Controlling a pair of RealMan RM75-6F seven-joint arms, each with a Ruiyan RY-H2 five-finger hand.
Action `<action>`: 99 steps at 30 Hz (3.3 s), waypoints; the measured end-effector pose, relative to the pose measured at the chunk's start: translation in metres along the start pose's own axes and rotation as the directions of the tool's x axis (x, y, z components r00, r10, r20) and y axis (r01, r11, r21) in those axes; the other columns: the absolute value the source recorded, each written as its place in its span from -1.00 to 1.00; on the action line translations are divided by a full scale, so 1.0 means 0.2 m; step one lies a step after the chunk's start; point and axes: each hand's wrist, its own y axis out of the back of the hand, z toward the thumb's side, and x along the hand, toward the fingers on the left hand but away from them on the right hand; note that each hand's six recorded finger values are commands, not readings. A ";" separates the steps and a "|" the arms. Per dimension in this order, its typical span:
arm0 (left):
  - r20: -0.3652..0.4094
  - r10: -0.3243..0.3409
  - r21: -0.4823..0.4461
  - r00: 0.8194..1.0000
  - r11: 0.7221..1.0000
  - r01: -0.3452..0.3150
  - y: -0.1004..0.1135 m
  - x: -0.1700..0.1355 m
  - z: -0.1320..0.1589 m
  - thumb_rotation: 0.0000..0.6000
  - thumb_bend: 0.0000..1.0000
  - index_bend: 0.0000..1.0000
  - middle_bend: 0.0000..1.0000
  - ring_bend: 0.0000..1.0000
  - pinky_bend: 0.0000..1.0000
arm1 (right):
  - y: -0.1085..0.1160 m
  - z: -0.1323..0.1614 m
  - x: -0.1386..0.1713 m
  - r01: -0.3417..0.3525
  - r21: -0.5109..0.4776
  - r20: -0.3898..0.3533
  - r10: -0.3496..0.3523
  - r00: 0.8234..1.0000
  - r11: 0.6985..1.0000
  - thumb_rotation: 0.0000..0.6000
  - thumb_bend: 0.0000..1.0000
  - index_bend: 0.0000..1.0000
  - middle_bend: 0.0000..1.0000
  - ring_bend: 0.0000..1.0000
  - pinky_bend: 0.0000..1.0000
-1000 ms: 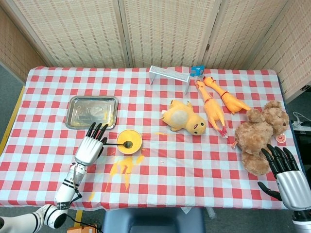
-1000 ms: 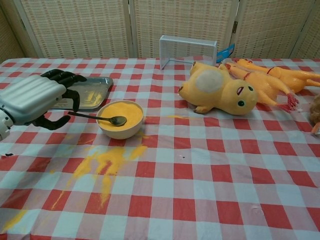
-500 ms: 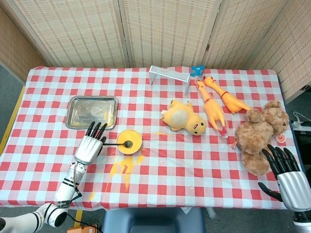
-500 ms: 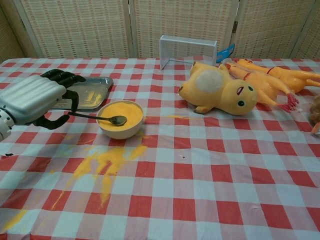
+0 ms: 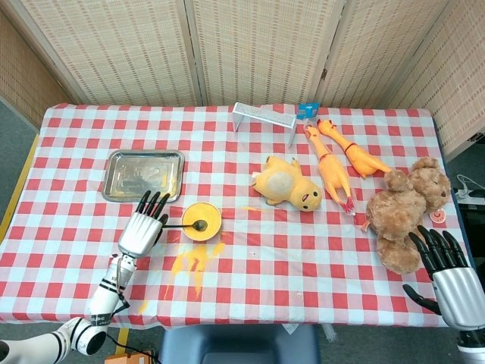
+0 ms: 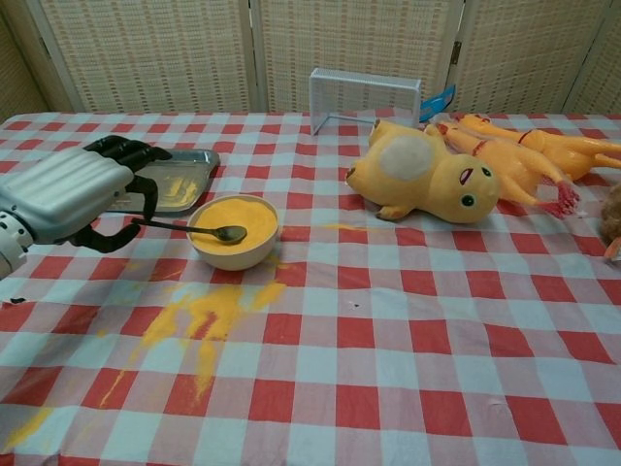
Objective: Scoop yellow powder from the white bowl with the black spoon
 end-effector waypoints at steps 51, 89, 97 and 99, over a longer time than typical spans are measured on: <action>0.011 0.012 0.000 1.000 1.000 -0.012 -0.03 0.00 0.00 1.00 -0.10 -0.06 -0.89 -1.00 -0.92 | 0.00 -0.01 0.00 -0.005 0.003 0.006 0.005 1.000 1.000 1.00 -0.85 -1.00 -1.00 -1.00 -1.00; -0.008 0.023 -0.018 1.000 1.000 -0.023 -0.02 0.03 -0.03 1.00 -0.09 -0.03 -0.88 -1.00 -0.92 | -0.01 -0.01 0.00 -0.008 0.009 0.011 0.008 1.000 1.000 1.00 -0.85 -1.00 -1.00 -1.00 -1.00; 0.005 0.031 -0.033 0.999 0.999 -0.031 -0.01 0.03 -0.01 1.00 -0.09 -0.02 -0.88 -1.00 -0.92 | -0.01 -0.01 0.00 -0.008 0.010 0.013 0.008 1.000 1.000 1.00 -0.85 -1.00 -1.00 -1.00 -1.00; 0.007 0.032 -0.040 0.999 0.999 -0.031 -0.01 0.03 -0.01 1.00 -0.09 -0.02 -0.87 -1.00 -0.92 | -0.01 -0.01 0.00 -0.007 0.010 0.013 0.007 1.000 1.000 1.00 -0.85 -1.00 -1.00 -1.00 -1.00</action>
